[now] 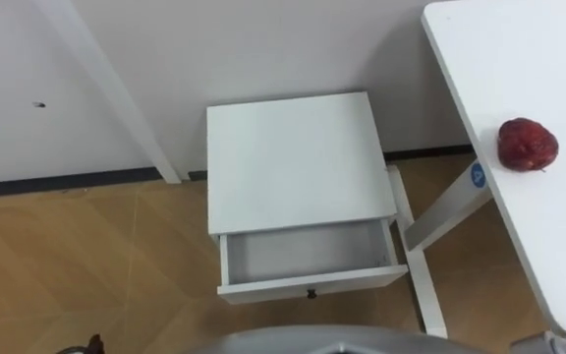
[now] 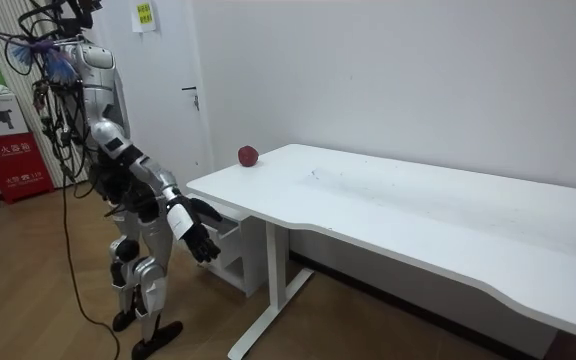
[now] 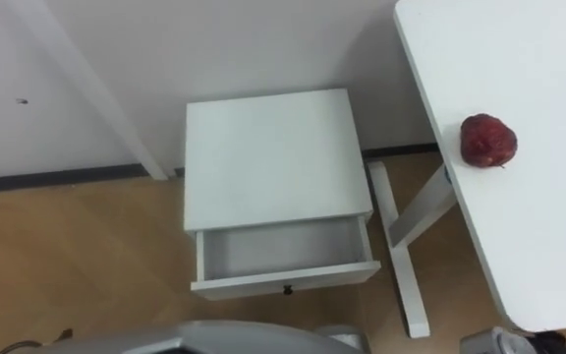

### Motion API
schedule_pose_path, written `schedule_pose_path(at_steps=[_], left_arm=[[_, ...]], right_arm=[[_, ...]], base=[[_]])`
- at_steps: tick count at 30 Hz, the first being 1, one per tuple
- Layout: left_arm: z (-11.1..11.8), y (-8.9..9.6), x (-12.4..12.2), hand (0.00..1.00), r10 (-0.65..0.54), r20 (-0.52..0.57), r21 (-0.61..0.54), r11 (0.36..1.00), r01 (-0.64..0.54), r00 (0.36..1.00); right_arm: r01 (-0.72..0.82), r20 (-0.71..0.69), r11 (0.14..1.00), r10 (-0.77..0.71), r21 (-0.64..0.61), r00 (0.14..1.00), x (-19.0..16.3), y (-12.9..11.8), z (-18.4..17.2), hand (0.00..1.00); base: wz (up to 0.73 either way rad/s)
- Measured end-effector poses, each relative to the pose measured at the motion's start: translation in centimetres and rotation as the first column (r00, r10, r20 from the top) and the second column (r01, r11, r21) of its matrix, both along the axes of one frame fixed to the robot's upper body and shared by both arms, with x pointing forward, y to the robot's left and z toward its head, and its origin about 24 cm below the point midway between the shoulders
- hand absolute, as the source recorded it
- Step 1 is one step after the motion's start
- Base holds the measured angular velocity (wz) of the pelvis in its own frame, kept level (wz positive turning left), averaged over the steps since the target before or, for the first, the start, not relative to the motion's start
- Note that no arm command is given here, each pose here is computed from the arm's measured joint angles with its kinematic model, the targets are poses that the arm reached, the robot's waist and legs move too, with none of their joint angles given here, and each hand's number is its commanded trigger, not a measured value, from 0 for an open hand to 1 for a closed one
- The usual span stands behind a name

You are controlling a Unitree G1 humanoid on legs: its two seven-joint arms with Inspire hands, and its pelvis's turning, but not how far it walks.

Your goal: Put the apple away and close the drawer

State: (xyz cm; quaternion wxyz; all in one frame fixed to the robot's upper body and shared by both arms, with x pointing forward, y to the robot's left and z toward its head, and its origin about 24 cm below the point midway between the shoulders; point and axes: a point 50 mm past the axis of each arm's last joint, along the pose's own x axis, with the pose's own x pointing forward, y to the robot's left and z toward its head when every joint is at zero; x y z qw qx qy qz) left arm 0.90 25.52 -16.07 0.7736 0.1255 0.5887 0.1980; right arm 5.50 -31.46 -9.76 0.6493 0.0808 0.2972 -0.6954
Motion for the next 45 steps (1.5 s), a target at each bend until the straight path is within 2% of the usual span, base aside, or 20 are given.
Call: schedule_pose_path(at_steps=[8, 15, 17, 19, 21, 25, 33, 36, 42, 45], left_arm=[[0.1, 0.0, 0.7, 0.0, -0.019, 0.03, 0.002, 1.0, 0.019, 0.999], [-0.1, -0.8, 1.8, 0.0, -0.083, 0.044, -0.016, 0.996, 0.083, 0.996], [-0.1, -0.9, 1.8, 0.0, -0.08, 0.037, -0.019, 0.997, 0.081, 0.996], [-0.2, -0.8, 1.5, 0.0, -0.079, 0.027, -0.019, 0.997, 0.08, 0.997], [-0.1, -0.7, 1.4, 0.0, -0.085, 0.026, -0.019, 0.996, 0.086, 0.996], [-0.1, -0.5, 0.8, 0.0, -0.101, 0.016, -0.022, 0.995, 0.102, 0.995], [-0.2, -0.7, 0.8, 0.0, -0.123, 0.012, -0.045, 0.991, 0.124, 0.992], [-0.2, -0.8, 1.0, 0.0, -0.129, 0.016, -0.058, 0.99, 0.13, 0.991], [0.0, -0.8, 2.0, 0.0, -0.142, 0.058, -0.066, 0.987, 0.146, 0.988], [0.1, -0.5, 1.8, 0.0, -0.143, 0.051, -0.057, 0.988, 0.146, 0.988]], right_arm=[[0.049, -0.067, 0.996, -0.054, -0.07, 0.996, 0.0, 0.7, 0.9, 0.0], [0.036, -0.103, 0.945, -0.073, -0.324, 0.992, 0.7, 0.2, 4.1, 0.0], [0.027, -0.08, 0.918, -0.064, -0.395, 0.995, 1.2, 0.1, 5.2, 0.0], [0.048, 0.072, 0.844, -0.011, -0.534, 0.997, 2.6, -0.2, 8.4, 0.0], [0.034, 0.137, 0.783, 0.066, -0.621, 0.988, 3.9, -0.1, 10.3, 0.0], [-0.001, 0.183, 0.664, 0.207, -0.747, 0.961, 5.6, 1.0, 12.7, 0.0], [-0.05, 0.162, 0.568, 0.317, -0.822, 0.935, 6.7, 1.8, 14.2, 0.0], [-0.103, 0.14, 0.559, 0.375, -0.823, 0.917, 7.3, 2.0, 14.5, 0.0], [-0.271, 0.108, 0.542, 0.566, -0.795, 0.817, 9.2, 3.2, 14.5, 0.0], [-0.337, 0.116, 0.556, 0.627, -0.76, 0.771, 9.9, 3.7, 14.1, 0.0]], base=[[-0.08], [-0.14], [-0.19], [-0.07], [0.09], [0.09], [0.03], [0.0], [0.0], [0.0]])
